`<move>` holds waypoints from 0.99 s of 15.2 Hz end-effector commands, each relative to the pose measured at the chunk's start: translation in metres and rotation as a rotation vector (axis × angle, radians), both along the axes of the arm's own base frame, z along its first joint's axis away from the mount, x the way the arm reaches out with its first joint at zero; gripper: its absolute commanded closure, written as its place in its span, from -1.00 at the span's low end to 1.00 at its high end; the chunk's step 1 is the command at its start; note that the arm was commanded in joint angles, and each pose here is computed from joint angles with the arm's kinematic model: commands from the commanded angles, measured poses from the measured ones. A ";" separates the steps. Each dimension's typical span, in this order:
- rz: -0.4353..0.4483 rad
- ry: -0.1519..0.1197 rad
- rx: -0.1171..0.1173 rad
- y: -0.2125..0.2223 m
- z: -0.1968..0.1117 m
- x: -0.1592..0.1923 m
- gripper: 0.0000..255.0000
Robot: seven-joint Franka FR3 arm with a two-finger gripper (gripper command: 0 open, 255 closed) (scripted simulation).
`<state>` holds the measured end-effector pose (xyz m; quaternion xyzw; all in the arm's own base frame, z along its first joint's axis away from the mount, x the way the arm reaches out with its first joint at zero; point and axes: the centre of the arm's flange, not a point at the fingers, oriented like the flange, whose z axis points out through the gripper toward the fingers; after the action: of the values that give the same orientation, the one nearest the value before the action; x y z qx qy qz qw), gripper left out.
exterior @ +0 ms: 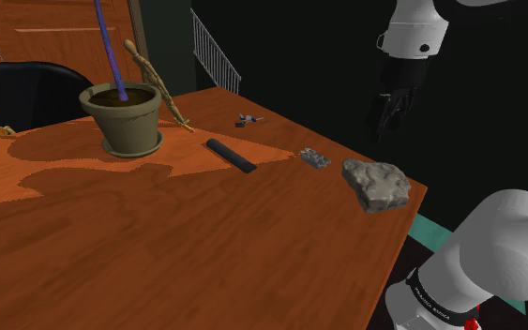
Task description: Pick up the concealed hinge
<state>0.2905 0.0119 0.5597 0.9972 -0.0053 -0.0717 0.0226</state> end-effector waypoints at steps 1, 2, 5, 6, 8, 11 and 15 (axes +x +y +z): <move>0.000 0.000 0.000 0.000 0.000 0.000 -1.00; 0.003 -0.009 0.003 -0.003 -0.009 0.008 -1.00; 0.011 -0.038 0.012 -0.011 -0.036 0.031 -1.00; 0.014 -0.047 0.015 -0.014 -0.044 0.039 -1.00; 0.019 -0.066 0.021 -0.019 -0.061 0.056 -1.00; 0.027 -0.094 0.030 -0.027 -0.087 0.081 -1.00; 0.038 -0.132 0.042 -0.036 -0.120 0.115 -1.00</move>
<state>0.3974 -0.0223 0.4473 0.9998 0.0124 -0.0123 0.0037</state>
